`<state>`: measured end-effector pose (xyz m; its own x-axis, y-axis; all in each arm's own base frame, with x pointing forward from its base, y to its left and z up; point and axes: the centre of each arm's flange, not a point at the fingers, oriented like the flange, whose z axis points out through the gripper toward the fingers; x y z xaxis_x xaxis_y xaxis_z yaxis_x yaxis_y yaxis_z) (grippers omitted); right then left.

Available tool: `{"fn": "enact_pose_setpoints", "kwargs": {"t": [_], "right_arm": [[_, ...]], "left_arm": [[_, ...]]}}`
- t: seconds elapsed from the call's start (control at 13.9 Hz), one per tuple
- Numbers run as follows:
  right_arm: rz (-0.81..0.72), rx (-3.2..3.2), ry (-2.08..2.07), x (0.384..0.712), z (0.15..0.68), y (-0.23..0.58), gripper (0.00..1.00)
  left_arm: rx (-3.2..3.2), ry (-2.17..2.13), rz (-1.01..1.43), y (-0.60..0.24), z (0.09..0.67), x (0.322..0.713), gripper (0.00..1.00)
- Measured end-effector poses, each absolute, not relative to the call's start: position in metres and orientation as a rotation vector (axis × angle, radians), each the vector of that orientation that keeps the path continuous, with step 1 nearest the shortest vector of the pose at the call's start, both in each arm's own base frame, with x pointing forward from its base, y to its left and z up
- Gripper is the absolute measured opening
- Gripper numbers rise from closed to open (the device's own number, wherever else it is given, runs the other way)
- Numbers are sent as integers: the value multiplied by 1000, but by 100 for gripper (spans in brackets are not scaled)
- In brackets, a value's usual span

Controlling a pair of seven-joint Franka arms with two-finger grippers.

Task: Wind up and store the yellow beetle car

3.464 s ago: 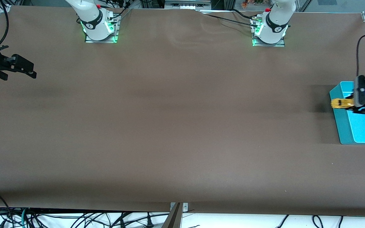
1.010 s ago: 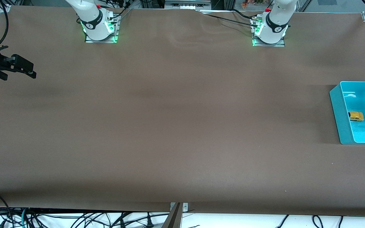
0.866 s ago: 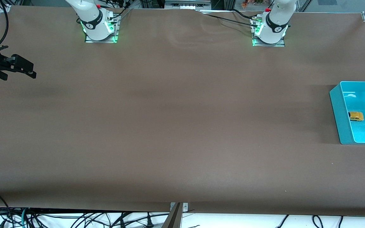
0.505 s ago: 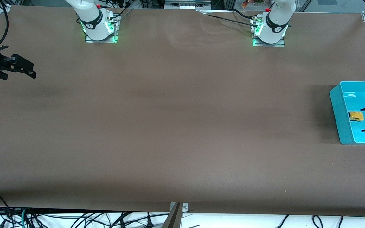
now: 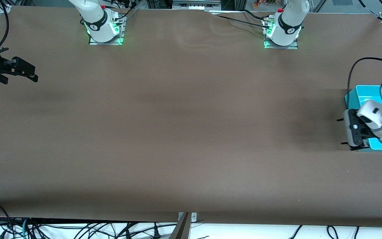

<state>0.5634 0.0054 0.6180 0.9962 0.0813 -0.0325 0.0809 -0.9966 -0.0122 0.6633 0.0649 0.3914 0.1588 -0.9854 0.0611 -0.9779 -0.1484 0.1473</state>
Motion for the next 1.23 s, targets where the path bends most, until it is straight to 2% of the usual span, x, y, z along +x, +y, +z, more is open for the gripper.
{"fn": "enact_pose_setpoints", "kwargs": {"t": [0.36, 0.72, 0.94, 1.23], "right_arm": [[52, -3128, -127, 563, 618, 5, 100], [53, -3128, -127, 563, 618, 5, 100], [53, -3128, -127, 563, 618, 5, 100], [53, -3128, -127, 563, 618, 5, 100]], "left_arm": [[2496, -1596, -18, -22, 449, 652, 100], [2722, -1073, 11, -68, 499, 634, 100], [2822, -782, -63, -79, 528, 615, 100], [2843, -684, -209, -80, 551, 586, 100]]}}
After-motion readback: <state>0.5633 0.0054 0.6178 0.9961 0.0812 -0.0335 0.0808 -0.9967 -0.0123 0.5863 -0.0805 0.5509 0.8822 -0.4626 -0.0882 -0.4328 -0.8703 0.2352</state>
